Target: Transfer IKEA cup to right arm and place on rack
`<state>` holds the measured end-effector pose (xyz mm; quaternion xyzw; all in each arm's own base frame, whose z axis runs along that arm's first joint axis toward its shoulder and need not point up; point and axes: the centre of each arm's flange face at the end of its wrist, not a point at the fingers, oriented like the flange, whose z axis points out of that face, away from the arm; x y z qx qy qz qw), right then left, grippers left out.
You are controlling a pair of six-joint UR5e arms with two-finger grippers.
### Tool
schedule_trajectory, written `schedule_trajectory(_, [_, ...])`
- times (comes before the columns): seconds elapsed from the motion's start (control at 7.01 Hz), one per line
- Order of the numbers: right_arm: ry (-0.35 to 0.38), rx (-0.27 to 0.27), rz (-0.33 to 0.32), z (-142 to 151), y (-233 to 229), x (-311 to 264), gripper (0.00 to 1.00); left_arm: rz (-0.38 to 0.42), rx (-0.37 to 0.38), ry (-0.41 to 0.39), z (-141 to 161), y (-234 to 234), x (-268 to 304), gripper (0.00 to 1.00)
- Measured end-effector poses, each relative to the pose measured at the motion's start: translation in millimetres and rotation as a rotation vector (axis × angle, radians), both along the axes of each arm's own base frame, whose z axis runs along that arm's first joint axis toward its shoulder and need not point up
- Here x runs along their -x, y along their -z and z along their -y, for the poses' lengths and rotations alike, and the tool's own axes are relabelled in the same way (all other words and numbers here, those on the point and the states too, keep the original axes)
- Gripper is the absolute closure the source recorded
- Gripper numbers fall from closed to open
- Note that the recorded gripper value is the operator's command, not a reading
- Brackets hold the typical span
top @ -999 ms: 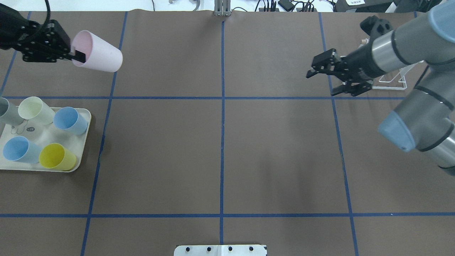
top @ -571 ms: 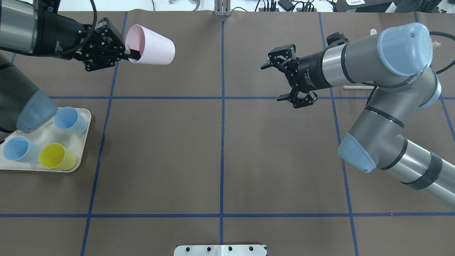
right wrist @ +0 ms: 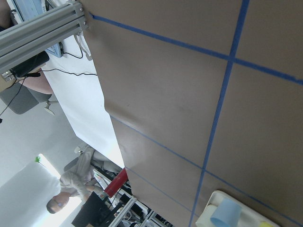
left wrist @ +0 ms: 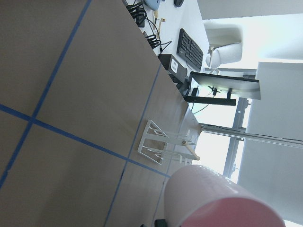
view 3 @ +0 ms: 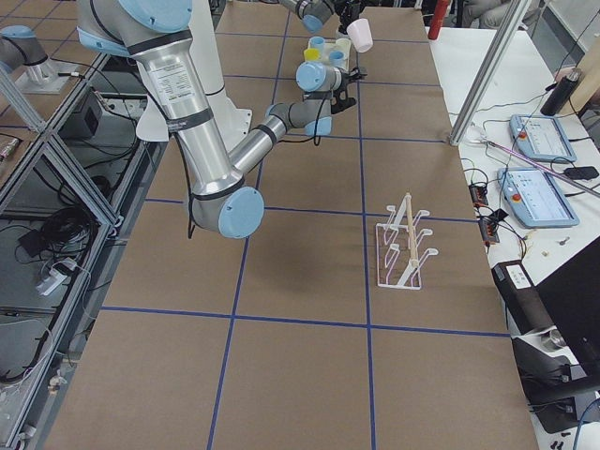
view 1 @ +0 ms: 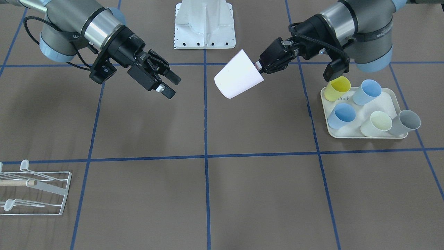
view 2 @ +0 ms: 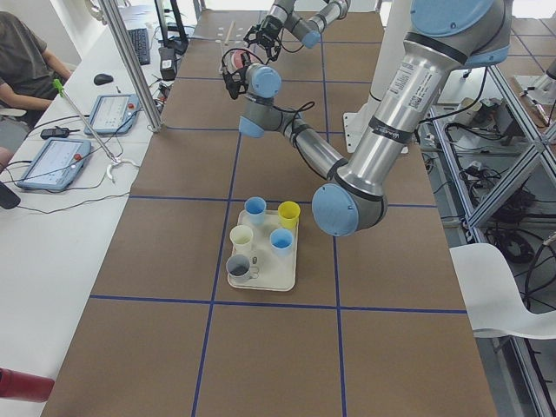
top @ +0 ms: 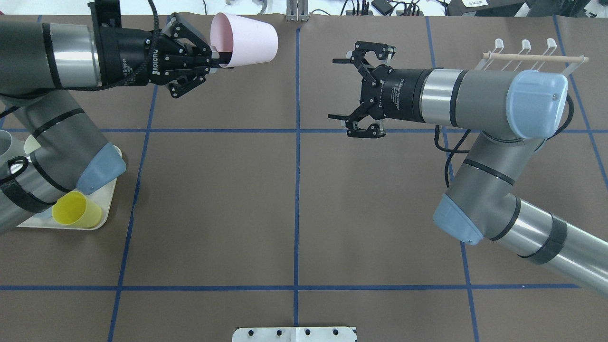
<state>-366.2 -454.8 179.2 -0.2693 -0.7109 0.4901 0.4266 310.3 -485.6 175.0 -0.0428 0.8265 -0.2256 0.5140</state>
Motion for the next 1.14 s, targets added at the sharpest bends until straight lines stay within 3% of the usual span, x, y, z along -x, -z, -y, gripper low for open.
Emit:
schedule_trajectory(0.43, [-0.032, -0.004, 0.148, -5, 16, -1, 0.01, -0.056, 0.010, -0.021, -7, 17, -26, 1.00])
schedule_trajectory(1.14, [-0.036, 0.000, 0.183, -7, 16, 3, 0.01, -0.067, -0.003, -0.066, -19, 34, -52, 1.00])
